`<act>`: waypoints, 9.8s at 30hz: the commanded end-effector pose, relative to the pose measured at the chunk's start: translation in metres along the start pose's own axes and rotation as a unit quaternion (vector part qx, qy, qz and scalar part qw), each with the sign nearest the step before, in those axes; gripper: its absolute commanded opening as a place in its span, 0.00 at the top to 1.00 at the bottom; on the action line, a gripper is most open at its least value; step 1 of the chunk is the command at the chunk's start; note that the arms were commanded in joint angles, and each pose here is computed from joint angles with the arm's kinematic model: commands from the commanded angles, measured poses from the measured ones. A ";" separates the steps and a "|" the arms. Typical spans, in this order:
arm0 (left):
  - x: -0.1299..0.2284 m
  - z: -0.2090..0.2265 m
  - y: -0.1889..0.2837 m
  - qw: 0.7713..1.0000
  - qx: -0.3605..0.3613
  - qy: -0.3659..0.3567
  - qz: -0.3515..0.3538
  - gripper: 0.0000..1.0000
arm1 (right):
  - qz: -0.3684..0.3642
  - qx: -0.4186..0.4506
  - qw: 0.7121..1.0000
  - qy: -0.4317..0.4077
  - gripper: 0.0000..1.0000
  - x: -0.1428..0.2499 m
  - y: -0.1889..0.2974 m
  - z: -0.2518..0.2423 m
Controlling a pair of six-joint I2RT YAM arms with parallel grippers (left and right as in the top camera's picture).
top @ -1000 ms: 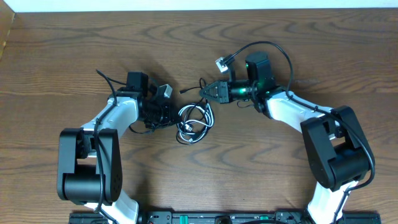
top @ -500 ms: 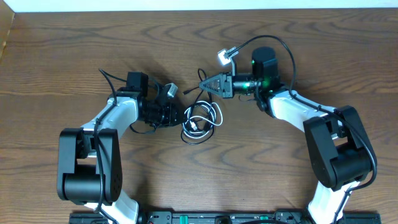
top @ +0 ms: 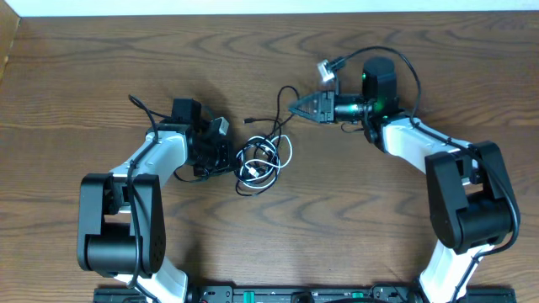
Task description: Untangle cables
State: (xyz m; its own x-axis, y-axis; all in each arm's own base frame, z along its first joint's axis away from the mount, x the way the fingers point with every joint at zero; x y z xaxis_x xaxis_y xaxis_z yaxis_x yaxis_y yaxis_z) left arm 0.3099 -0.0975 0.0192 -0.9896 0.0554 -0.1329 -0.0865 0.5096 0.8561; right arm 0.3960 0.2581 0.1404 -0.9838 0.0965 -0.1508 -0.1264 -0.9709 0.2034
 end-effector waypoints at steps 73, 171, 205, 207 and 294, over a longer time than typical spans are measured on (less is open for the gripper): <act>0.002 -0.030 -0.024 0.999 -0.032 -0.028 0.008 0.92 | -0.023 0.213 0.975 0.056 0.56 0.043 -0.022 -0.010; 0.005 -0.025 -0.018 1.000 0.001 -0.013 0.013 0.92 | -0.194 0.485 0.848 0.084 0.90 -0.008 0.021 -0.122; 0.000 -0.025 -0.018 1.000 0.002 -0.019 0.004 0.92 | 0.022 0.315 0.939 0.140 0.89 0.050 -0.076 -0.052; 0.000 -0.025 -0.018 1.000 0.002 -0.019 0.004 0.92 | 0.030 0.314 0.938 0.142 0.90 0.055 -0.085 -0.059; 0.021 -0.020 -0.038 0.985 -0.151 0.087 0.009 0.92 | 0.055 0.410 0.909 0.047 0.50 0.044 0.041 -0.085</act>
State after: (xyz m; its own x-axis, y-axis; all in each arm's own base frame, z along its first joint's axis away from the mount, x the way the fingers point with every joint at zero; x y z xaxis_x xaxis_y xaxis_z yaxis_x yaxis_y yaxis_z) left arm 0.2994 -0.1477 0.0111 -0.9940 -0.0715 -0.0832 -0.1016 0.3138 0.9440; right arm 0.3596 0.2008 0.0575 -0.9871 -0.0323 -0.1567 -0.1242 -0.4628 0.8777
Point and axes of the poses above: each gripper's point midway between its finger pads, its own y axis back along the fingers, its own z axis along the line the jaws close on, x = y × z, the point moved 1 cm from there along y, back along the fingers, and after that the axes turned 11 degrees about -y, right-handed, at the moved point
